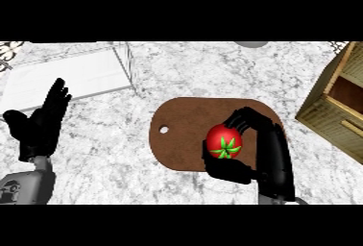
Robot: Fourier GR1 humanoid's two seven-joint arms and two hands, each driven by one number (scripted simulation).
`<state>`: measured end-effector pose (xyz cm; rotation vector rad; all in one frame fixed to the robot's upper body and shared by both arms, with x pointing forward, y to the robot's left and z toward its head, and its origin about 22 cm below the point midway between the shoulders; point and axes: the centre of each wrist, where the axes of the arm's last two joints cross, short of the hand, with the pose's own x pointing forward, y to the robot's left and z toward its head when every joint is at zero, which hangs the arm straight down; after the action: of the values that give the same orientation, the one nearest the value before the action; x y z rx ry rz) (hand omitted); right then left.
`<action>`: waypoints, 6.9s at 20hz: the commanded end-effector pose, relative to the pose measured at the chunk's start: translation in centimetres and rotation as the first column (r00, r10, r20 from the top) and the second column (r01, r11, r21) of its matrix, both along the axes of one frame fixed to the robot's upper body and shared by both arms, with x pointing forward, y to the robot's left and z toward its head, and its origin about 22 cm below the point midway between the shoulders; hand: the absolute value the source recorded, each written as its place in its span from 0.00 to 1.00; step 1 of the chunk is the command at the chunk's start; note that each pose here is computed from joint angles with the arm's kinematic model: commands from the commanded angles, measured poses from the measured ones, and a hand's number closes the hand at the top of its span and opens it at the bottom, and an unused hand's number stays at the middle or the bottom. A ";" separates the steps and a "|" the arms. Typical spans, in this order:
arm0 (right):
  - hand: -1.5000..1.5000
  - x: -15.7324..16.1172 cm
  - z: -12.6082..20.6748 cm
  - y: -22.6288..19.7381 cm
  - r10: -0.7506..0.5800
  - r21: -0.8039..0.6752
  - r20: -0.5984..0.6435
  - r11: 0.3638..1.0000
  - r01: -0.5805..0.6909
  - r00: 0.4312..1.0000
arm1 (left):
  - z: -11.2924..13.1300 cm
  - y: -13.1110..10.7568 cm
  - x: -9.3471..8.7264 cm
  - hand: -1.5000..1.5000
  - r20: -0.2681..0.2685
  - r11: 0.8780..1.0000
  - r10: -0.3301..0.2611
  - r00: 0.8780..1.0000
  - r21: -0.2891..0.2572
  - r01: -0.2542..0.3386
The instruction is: Pick the tomato from the cutting board and place it in the basket
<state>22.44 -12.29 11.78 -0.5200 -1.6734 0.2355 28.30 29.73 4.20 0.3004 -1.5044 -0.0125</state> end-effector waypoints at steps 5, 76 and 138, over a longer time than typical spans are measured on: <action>1.00 0.0 9.6 -1.1 -0.180 -0.021 0.021 0.983 0.181 0.983 | -0.2 1.7 -0.2 0.50 0.007 1.000 -0.006 1.000 -0.019 0.006; 1.00 19.2 13.2 -27.1 -0.494 -0.852 -0.083 0.486 0.196 0.866 | 1.6 -0.6 1.2 0.50 0.008 0.999 -0.050 0.999 -0.011 0.051; 0.00 17.1 11.9 -33.8 -0.630 -0.381 -0.101 0.739 0.555 0.770 | 0.5 0.5 0.4 0.50 0.009 1.000 -0.010 1.000 0.022 0.010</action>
<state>40.32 -44.89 21.59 -1.2717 -1.0917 0.2772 28.80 29.46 4.67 0.2870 -1.5121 -0.0331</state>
